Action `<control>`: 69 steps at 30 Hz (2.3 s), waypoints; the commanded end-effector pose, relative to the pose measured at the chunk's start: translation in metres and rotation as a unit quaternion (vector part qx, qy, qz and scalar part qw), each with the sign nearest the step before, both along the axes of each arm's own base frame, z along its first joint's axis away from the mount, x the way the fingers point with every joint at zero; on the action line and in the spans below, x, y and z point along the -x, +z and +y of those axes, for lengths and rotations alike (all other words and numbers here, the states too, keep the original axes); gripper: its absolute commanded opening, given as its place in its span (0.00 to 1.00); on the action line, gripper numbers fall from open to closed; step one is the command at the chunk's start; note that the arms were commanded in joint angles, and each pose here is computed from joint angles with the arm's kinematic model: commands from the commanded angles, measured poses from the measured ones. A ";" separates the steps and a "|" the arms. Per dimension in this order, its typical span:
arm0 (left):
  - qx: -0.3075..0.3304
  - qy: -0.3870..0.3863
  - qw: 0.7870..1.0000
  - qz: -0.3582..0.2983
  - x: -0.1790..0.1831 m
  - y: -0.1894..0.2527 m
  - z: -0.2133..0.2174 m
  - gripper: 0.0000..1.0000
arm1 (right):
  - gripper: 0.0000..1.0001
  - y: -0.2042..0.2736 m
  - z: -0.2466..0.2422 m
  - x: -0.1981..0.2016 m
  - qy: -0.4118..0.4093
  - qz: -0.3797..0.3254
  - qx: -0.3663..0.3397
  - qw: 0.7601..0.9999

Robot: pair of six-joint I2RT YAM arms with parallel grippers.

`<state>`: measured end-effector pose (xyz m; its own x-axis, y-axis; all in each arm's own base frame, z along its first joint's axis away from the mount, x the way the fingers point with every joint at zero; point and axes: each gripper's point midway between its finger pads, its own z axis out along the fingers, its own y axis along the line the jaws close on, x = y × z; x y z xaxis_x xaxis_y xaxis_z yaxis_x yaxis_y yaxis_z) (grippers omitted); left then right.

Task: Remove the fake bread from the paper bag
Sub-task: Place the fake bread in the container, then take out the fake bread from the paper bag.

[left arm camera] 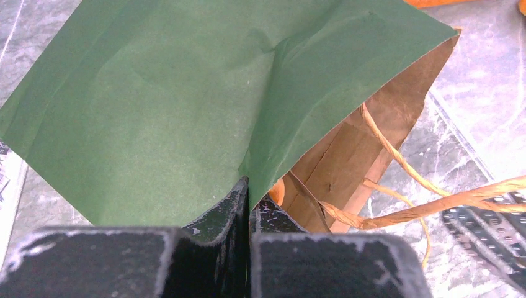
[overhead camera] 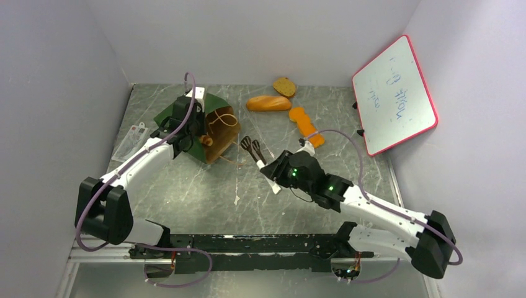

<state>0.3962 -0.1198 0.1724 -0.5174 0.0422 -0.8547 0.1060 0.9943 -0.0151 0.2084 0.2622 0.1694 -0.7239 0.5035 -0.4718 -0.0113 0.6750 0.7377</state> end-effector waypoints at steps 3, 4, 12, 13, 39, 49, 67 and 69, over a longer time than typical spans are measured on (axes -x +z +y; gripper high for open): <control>0.017 -0.032 0.999 -0.036 0.002 0.023 -0.011 0.07 | 0.40 0.043 0.045 -0.008 0.049 -0.058 -0.050 0.996; 0.018 -0.034 0.999 -0.035 0.002 0.023 -0.011 0.07 | 0.40 0.044 0.050 -0.009 0.054 -0.059 -0.053 0.995; 0.017 -0.038 0.998 -0.038 0.004 0.025 -0.011 0.07 | 0.40 0.057 0.079 -0.011 0.083 -0.061 -0.084 0.991; 0.017 -0.038 0.998 -0.037 0.004 0.025 -0.011 0.07 | 0.40 0.057 0.082 -0.010 0.086 -0.061 -0.086 0.991; 0.033 -0.041 0.998 -0.044 0.007 0.029 -0.014 0.07 | 0.44 -0.004 0.117 0.000 0.077 0.089 -0.163 0.980; 0.041 -0.042 0.997 -0.045 0.010 0.030 -0.015 0.07 | 0.44 -0.011 0.120 -0.005 0.051 0.118 -0.180 0.975; 0.049 -0.055 0.997 -0.040 0.016 0.025 -0.020 0.07 | 0.44 -0.032 0.131 -0.027 0.020 0.097 -0.199 0.975; 0.047 -0.054 0.997 -0.039 0.017 0.024 -0.019 0.07 | 0.45 -0.032 0.131 -0.032 0.014 0.086 -0.200 0.976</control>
<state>0.3777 -0.1288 0.1771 -0.5040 0.0410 -0.8627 0.1840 0.9810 -0.0609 0.2283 0.3900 0.1264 -0.8229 0.5616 -0.0855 0.1657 0.3812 0.9095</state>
